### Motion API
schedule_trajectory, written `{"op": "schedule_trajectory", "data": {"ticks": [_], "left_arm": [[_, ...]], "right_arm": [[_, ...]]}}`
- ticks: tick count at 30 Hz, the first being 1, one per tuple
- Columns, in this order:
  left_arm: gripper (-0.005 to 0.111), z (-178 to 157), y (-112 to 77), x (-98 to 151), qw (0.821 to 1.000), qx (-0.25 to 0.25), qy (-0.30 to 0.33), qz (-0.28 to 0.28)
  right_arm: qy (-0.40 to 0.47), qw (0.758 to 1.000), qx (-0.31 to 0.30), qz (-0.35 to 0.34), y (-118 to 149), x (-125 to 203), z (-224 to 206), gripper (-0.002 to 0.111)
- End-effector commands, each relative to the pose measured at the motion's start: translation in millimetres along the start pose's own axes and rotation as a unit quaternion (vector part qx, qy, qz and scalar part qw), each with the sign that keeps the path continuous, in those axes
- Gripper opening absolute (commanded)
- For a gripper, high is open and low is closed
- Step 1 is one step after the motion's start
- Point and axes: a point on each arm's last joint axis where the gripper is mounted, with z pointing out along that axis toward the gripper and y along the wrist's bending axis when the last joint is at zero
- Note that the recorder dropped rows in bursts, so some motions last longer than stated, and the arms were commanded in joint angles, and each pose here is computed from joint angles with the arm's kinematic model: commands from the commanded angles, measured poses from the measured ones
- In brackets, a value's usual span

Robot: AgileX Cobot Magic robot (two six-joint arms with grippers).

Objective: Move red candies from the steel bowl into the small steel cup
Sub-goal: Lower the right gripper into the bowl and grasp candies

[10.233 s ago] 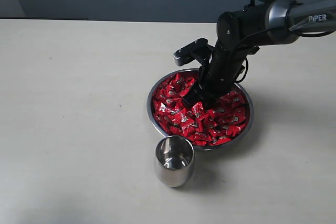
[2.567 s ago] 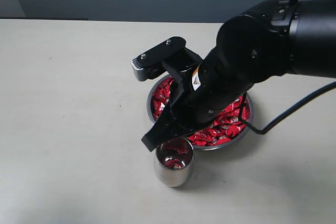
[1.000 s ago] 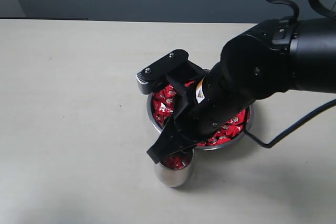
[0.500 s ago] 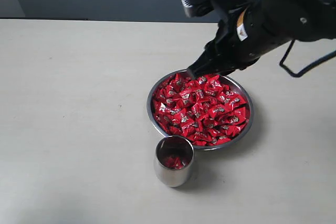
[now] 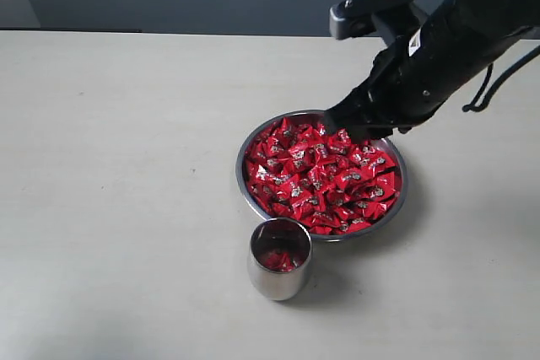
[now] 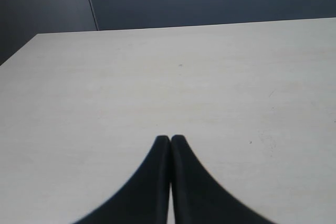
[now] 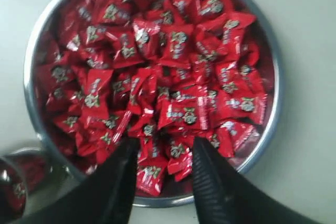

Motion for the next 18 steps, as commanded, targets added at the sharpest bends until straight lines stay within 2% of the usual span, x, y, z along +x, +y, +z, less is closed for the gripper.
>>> {"op": "schedule_trajectory", "data": {"ticks": [1, 6, 18], "left_arm": [[0.0, 0, -0.3, 1, 1.0, 0.003, -0.004, 0.001], [0.0, 0, -0.3, 1, 1.0, 0.003, -0.004, 0.001], [0.0, 0, -0.3, 1, 1.0, 0.003, -0.004, 0.001]], "right_arm": [[0.034, 0.997, -0.04, -0.054, 4, 2, 17, 0.035], [0.05, 0.993, -0.063, -0.092, 6, 3, 32, 0.035], [0.074, 0.974, -0.076, -0.202, 5, 7, 57, 0.035]]}}
